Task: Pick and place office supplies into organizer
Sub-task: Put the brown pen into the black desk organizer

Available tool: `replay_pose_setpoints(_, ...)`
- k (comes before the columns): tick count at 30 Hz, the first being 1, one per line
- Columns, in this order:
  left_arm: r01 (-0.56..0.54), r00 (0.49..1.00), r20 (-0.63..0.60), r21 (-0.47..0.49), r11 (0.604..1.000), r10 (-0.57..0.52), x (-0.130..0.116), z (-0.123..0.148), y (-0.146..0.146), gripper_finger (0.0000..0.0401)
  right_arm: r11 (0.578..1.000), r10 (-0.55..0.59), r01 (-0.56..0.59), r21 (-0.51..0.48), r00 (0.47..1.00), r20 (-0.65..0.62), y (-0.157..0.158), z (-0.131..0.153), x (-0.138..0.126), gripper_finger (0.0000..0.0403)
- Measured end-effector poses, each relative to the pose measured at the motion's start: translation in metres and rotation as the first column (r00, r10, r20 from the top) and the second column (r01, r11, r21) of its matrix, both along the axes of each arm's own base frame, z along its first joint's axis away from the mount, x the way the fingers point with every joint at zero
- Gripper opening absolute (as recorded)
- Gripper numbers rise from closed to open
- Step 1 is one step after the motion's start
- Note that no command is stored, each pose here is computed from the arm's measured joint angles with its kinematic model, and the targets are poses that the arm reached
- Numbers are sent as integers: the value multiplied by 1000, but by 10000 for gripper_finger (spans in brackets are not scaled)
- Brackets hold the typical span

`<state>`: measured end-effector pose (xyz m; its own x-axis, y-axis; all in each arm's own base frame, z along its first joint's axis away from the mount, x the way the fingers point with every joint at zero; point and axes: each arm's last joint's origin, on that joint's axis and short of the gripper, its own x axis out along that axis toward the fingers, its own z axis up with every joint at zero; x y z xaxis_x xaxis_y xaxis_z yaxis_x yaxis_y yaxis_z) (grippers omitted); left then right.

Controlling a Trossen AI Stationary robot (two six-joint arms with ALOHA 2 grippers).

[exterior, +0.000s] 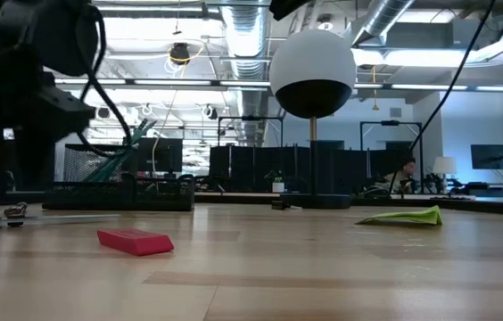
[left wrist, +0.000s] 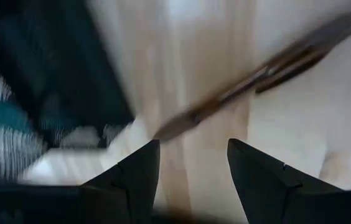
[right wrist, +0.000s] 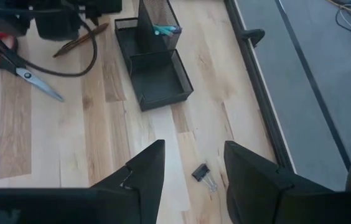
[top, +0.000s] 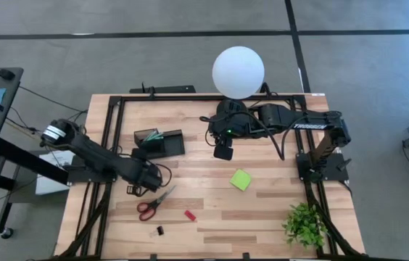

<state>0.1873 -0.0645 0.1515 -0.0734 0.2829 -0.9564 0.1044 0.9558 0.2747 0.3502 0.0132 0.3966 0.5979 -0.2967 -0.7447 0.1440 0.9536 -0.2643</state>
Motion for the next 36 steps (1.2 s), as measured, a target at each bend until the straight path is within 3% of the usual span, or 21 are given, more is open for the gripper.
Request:
replay_pose_setpoints(11,10,1000,-27,-98,995,-13,4,-6,-2,132,1000,-1,1,0,1000,-1,0,0,0,161)
replay_pose_setpoints(15,-23,1000,-18,-46,999,23,4,-7,4,116,1000,0,0,0,1000,0,0,0,0,161)
replay_pose_setpoints(19,-83,996,33,-3,997,83,8,-7,10,116,1000,0,0,0,1000,0,0,0,0,161)
replay_pose_setpoints(24,-16,998,60,-71,997,20,14,-8,7,119,1000,0,0,0,1000,0,0,0,0,161)
replay_pose_setpoints(30,-79,995,47,-101,992,84,12,-7,6,119,1000,0,0,0,1000,-1,0,0,0,161)
replay_pose_setpoints(36,-67,996,50,-115,991,73,11,-7,1,119,1000,0,0,0,1000,-1,0,0,0,161)
